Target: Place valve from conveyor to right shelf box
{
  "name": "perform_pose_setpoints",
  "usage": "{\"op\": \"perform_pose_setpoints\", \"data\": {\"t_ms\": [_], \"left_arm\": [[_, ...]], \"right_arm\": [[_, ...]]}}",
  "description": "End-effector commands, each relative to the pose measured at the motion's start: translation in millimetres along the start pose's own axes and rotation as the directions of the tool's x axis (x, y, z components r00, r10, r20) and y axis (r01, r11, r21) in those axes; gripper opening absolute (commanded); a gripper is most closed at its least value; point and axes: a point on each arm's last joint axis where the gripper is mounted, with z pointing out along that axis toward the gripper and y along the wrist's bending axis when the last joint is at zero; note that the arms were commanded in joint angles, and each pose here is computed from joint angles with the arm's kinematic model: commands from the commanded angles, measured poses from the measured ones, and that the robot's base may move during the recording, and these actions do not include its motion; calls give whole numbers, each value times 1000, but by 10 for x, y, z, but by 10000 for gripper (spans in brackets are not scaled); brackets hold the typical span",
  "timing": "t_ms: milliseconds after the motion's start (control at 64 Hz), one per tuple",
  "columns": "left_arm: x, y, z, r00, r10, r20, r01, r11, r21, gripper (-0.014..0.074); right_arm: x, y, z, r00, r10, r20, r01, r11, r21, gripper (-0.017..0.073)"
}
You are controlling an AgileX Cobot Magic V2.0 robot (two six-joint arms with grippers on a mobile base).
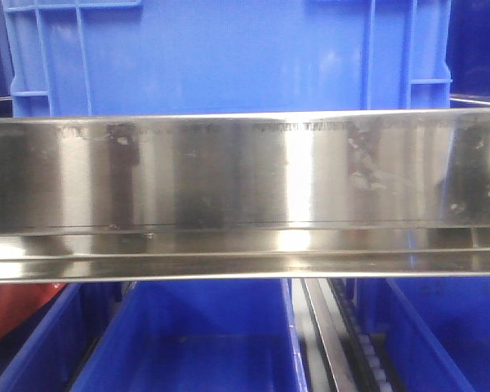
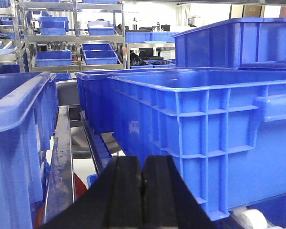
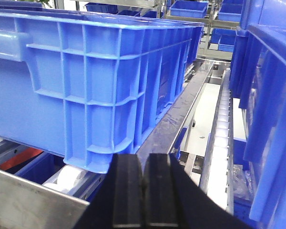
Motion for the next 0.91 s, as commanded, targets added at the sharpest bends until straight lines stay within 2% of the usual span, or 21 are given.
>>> {"op": "perform_pose_setpoints", "data": {"t_ms": [0,31,94,156,297,437,640,687,734,890], "left_arm": [[18,2,2,1000,-13,16,13,1000,-3,-111],[27,7,4,1000,-8,13,9,1000,-12,-111],[45,34,6,999,34,3,-33,998,-54,-111],[82,58,-2,999,38,-7,-38,995,-97,-111],[260,118,-86,999,48,-8,-48,972,-228,-111],[533,137,-165,998,63,18,-54,950,-307,-111],[929,162,-120,999,49,-4,-47,945,-322,-111],[869,163,-123,997,52,63,-28,945,-325,-111],[920,162,-120,1000,2,22,5,947,-322,-111],[924,162,-120,1000,-1,19,7,947,-322,-111]], "right_arm": [[-20,-7,-10,1000,-4,29,3,1000,9,-155],[-20,-7,-10,1000,-4,29,3,1000,9,-155],[-20,-7,-10,1000,-4,29,3,1000,9,-155],[-20,-7,-10,1000,-4,29,3,1000,9,-155],[-20,-7,-10,1000,-4,29,3,1000,9,-155],[-20,-7,-10,1000,-4,29,3,1000,9,-155],[-20,-7,-10,1000,-4,29,3,1000,9,-155],[-20,-7,-10,1000,-4,29,3,1000,9,-155],[-20,-7,-10,1000,-4,29,3,1000,9,-155],[-20,-7,-10,1000,-4,29,3,1000,9,-155]]}}
